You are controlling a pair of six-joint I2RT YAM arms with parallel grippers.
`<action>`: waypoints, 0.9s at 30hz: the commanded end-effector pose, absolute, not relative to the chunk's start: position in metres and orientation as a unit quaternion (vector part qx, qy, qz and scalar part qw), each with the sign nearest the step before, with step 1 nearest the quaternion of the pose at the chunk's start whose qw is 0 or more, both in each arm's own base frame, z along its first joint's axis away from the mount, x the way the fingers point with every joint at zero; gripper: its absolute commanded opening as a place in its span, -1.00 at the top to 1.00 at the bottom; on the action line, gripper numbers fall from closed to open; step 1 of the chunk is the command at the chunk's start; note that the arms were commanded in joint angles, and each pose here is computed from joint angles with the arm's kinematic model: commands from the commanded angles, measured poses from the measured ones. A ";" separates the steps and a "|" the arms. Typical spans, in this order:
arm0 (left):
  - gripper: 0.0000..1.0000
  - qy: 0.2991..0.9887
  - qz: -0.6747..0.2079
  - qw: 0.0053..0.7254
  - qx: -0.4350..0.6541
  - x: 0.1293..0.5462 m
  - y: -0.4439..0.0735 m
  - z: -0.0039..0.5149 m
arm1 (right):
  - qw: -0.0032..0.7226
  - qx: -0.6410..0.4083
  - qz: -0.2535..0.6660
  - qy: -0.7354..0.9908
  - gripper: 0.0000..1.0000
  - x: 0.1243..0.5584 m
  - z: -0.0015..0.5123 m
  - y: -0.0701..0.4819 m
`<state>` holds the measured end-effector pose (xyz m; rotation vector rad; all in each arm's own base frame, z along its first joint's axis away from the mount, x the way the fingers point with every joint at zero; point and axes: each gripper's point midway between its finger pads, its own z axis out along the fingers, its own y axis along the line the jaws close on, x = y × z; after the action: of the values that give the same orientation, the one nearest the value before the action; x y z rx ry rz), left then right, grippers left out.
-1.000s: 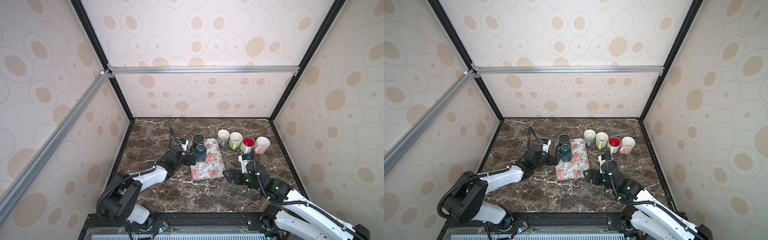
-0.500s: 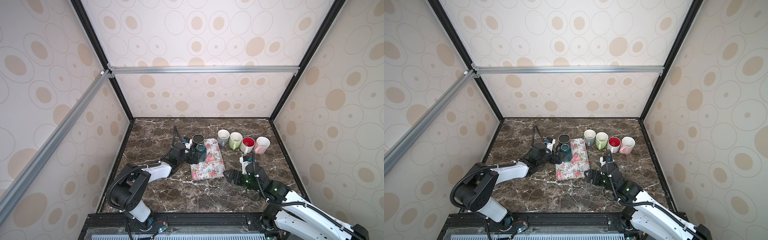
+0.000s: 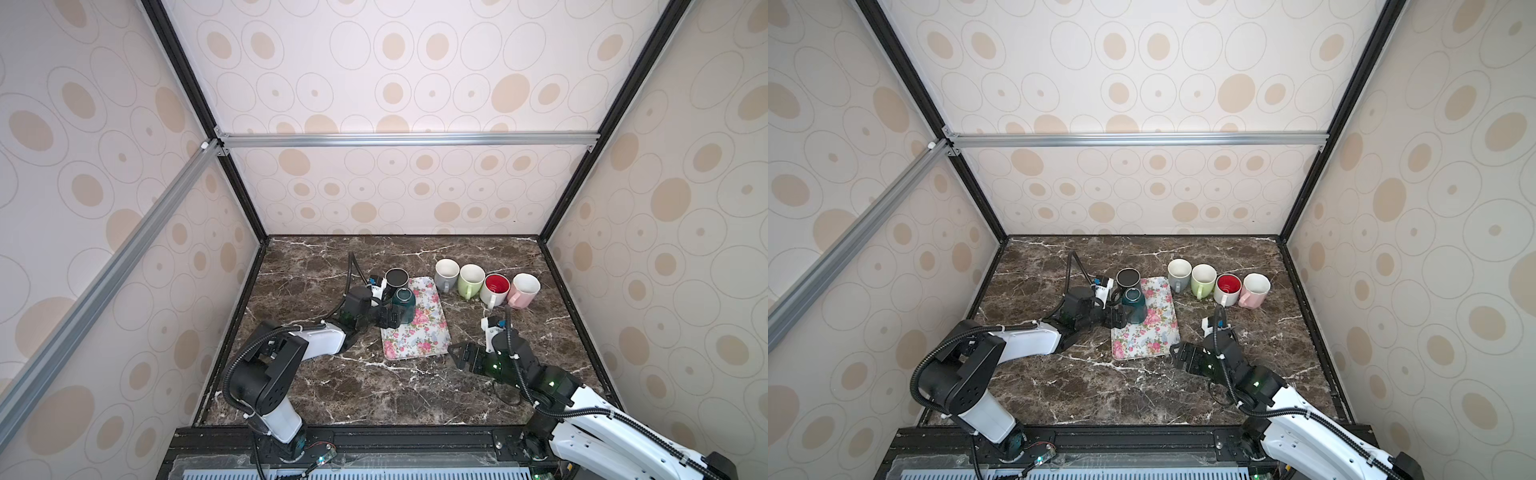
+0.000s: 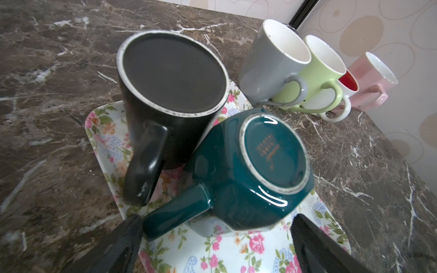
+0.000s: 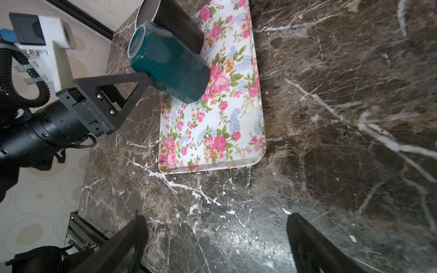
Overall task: Turn the mug right side up
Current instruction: 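Move the left gripper over the upturned teal mug and lower around it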
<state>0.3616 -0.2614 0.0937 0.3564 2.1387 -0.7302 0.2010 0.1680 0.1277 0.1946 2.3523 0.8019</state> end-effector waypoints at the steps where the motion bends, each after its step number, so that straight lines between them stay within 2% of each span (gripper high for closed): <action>1: -0.97 0.847 -0.283 0.416 0.173 0.358 -0.281 0.091 | 0.316 0.086 0.301 0.896 -0.90 0.196 0.121 0.163; 6: -0.97 0.847 -0.250 0.416 0.215 0.357 -0.304 0.094 | 0.316 0.091 0.296 0.897 -0.90 0.193 0.121 0.157; 16: -0.97 0.837 -0.258 0.398 0.274 0.339 -0.347 0.094 | 0.323 0.098 0.292 0.895 -0.89 0.189 0.122 0.149; 20: -0.97 0.836 -0.243 0.400 0.288 0.336 -0.342 0.097 | 0.323 0.102 0.285 0.897 -0.89 0.186 0.119 0.144; 27: -0.97 0.859 -0.144 0.416 0.263 0.347 -0.306 0.101 | 0.326 0.105 0.287 0.895 -0.89 0.186 0.117 0.142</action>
<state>0.3344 -0.3201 0.0802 0.6830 2.1903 -0.5143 0.1875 0.1464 0.1229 0.2527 2.3351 0.7737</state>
